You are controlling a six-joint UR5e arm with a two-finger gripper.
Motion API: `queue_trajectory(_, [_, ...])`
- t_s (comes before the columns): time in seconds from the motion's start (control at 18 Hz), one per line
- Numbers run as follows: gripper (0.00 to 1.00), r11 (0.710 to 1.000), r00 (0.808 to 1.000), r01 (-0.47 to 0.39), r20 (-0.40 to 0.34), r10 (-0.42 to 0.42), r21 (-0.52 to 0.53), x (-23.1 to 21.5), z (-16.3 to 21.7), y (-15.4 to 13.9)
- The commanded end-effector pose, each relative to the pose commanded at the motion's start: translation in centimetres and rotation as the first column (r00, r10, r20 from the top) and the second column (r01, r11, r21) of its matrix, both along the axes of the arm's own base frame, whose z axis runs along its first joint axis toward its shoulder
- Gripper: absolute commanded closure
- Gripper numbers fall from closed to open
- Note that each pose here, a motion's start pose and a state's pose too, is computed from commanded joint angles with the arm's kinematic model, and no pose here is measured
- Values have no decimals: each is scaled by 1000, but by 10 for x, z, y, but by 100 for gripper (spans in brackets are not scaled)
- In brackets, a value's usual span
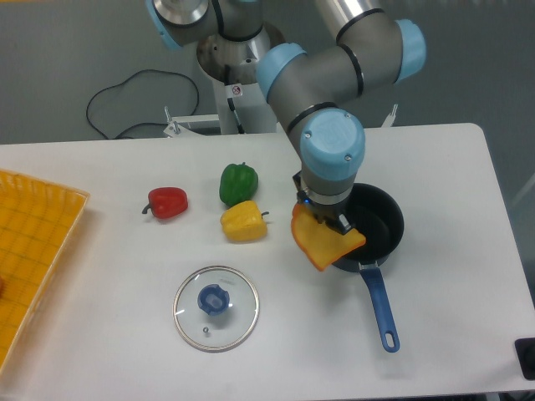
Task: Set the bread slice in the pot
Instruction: 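Lower the bread slice into the saucepan and release it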
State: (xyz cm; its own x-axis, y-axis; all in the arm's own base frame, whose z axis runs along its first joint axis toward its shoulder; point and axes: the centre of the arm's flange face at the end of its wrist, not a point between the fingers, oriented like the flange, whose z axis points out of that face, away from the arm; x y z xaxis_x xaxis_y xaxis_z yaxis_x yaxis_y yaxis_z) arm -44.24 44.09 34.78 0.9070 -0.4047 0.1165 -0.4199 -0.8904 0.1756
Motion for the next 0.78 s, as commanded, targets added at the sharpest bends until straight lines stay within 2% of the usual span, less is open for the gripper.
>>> queue_trajectory(0.39, [100,999,999,-38,29,39,-16,-22,-28,-17])
queue_trajectory(0.67, [100,999,998,-25,57,27,-26,-33,-44,-30])
queue_trajectory(0.78, [95,999,998,-25,60,27,-27,-33,-46,-31])
